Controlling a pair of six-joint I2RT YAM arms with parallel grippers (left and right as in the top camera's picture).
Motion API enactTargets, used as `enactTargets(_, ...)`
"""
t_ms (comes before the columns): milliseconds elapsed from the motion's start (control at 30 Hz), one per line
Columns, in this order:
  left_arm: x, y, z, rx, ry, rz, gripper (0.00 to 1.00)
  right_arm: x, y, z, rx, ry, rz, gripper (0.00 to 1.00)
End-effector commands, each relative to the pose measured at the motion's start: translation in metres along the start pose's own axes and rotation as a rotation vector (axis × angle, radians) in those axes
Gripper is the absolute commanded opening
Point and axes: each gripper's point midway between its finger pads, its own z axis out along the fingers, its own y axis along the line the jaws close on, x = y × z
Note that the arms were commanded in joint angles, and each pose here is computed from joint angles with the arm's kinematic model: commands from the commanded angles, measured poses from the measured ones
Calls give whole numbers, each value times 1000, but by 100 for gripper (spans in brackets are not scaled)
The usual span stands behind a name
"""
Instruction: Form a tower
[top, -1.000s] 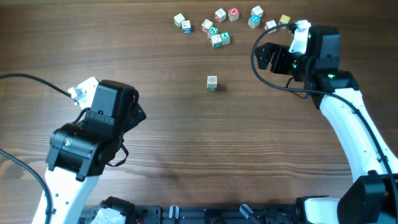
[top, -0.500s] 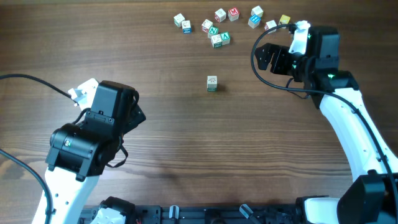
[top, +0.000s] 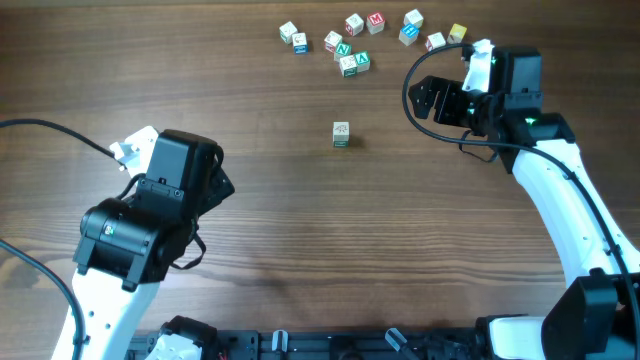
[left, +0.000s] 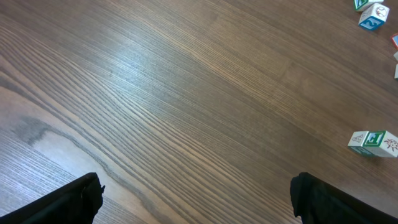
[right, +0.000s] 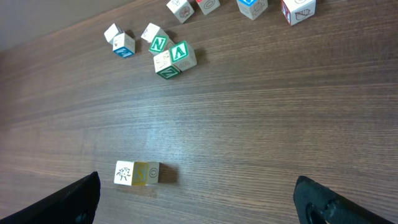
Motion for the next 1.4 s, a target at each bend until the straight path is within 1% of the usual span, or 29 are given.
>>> enactTargets(0, 2, 2, 2, -4, 10, -22, 100, -9, -3, 1, 30, -19, -23, 100)
enactTargets(400, 2, 2, 2, -4, 10, -22, 100, -12, -2, 1, 27, -32, -27, 100)
enactTargets(667, 2, 2, 2, -4, 10, -22, 100, -28, 2, 0, 9, -96, -48, 100)
enactTargets(833, 2, 2, 2, -4, 10, -22, 100, -31, -12, -1, 90, -112, -42, 100)
enactTargets(1033, 2, 2, 2, -4, 10, -22, 100, -39, -10, 2, 85, -141, -50, 100)
enactTargets(1167, 2, 2, 2, -4, 10, -22, 100, -46, -13, 18, 90, -119, -53, 100)
enactTargets(1267, 2, 2, 2, -4, 10, -22, 100, -52, -19, 40, 106, -62, -43, 99)
enactTargets(1367, 2, 2, 2, -4, 10, -22, 100, -64, -11, 68, 95, -23, -68, 99)
